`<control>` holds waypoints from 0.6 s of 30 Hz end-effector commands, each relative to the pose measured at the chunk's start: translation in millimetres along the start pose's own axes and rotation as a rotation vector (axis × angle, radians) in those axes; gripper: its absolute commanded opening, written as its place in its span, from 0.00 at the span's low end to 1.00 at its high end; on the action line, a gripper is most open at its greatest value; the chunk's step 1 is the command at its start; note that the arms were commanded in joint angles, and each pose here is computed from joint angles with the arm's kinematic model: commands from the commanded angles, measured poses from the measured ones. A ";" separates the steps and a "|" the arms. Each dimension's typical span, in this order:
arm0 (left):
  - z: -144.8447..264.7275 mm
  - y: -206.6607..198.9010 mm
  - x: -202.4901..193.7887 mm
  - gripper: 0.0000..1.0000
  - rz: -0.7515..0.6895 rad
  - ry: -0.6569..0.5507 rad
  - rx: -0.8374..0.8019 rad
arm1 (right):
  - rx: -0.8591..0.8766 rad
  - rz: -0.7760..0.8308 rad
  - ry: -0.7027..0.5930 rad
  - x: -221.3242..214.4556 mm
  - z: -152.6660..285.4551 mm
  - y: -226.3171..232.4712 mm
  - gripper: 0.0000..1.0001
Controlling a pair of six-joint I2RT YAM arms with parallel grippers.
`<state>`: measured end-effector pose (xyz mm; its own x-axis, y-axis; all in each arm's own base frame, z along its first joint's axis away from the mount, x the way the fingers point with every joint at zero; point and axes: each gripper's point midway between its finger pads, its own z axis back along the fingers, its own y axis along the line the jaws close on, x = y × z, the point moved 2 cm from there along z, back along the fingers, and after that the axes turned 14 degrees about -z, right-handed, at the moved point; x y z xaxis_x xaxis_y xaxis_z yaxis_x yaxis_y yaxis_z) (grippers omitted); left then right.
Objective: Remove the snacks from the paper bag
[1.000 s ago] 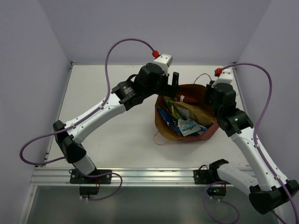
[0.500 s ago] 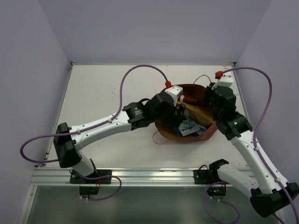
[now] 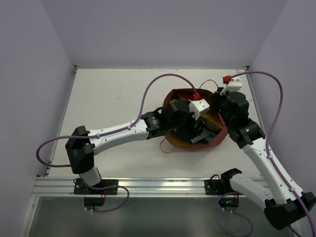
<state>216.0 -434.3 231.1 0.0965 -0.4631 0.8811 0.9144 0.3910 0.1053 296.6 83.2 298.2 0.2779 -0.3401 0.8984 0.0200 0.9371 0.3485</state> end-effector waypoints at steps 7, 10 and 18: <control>-37.8 -5.6 -12.3 0.79 -0.226 0.000 -0.094 | 0.186 0.045 -0.074 25.7 12.0 30.2 0.00; -46.2 5.3 -26.9 0.79 -0.242 0.036 -0.070 | 0.216 0.053 -0.051 19.9 12.3 33.7 0.00; -58.9 36.3 -31.0 0.85 -0.287 0.052 0.039 | 0.262 0.090 -0.010 11.3 13.8 38.4 0.00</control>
<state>237.2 -450.9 175.1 -0.1174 -0.5909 0.7981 0.9385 0.1967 0.2837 294.8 86.6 296.9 0.3033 -0.2276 0.9253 -0.0864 0.9605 0.2646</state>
